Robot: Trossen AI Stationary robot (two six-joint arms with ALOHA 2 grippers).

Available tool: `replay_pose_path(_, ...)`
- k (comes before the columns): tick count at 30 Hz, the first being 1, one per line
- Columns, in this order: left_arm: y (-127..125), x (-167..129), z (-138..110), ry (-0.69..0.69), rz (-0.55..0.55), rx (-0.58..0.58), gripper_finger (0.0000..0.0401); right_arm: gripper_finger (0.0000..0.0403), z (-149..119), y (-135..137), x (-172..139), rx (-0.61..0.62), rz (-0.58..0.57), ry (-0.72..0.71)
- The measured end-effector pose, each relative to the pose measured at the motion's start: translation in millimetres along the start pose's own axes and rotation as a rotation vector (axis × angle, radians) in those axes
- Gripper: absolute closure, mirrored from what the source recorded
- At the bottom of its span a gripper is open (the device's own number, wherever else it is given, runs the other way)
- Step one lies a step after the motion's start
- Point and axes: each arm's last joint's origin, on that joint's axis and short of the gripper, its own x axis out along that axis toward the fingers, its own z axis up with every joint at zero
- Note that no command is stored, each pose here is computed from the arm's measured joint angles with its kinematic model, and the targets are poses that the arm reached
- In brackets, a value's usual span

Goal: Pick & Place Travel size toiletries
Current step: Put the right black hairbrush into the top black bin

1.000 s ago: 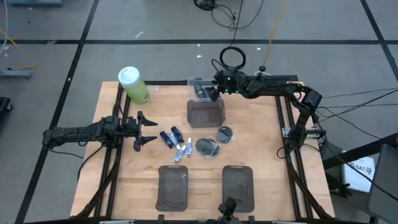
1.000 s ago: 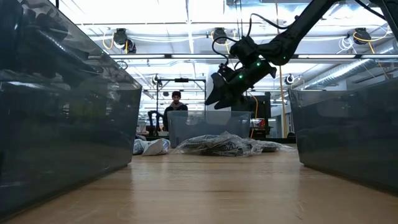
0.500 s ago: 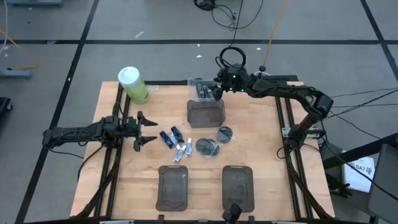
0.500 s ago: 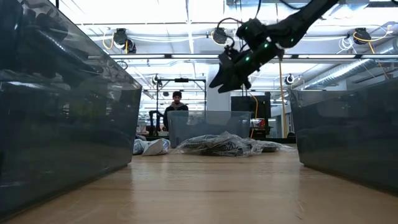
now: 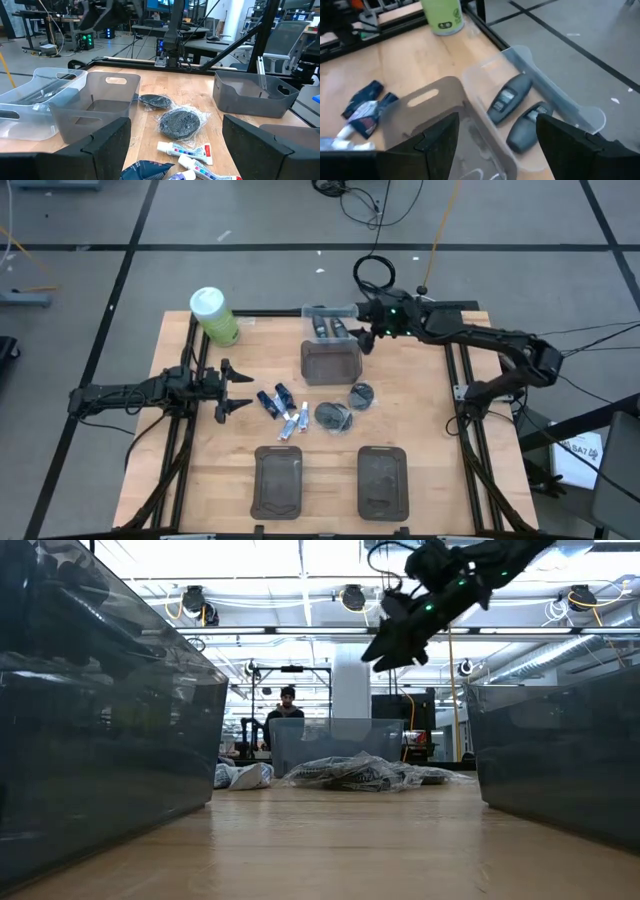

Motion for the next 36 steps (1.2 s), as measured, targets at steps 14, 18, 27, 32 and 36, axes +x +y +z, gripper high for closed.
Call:
replay_pose_path(14,0.0,0.0,0.0,0.0,0.001,0.0,0.0096,0.0151,-52.9,31.8,-50.8,-0.061,0.203,-0.126)
replay_pose_path(18,0.0,0.0,0.0,0.0,0.0,0.0,0.0095,0.0151,-71.4,45.9,-55.5,-0.079,0.332,-0.151)
replay_pose_path(27,0.0,0.0,-0.2,0.001,0.0,0.0,0.0095,0.0151,-106.0,67.9,-56.7,-0.083,0.444,-0.083)
replay_pose_path(32,0.0,0.0,0.0,0.0,0.0,0.0,0.0095,0.0151,-125.8,73.2,-55.4,-0.044,0.465,-0.014)
replay_pose_path(36,0.0,0.0,0.0,0.0,0.001,0.0,0.0095,0.0151,-141.5,76.8,-54.7,-0.035,0.403,0.001)
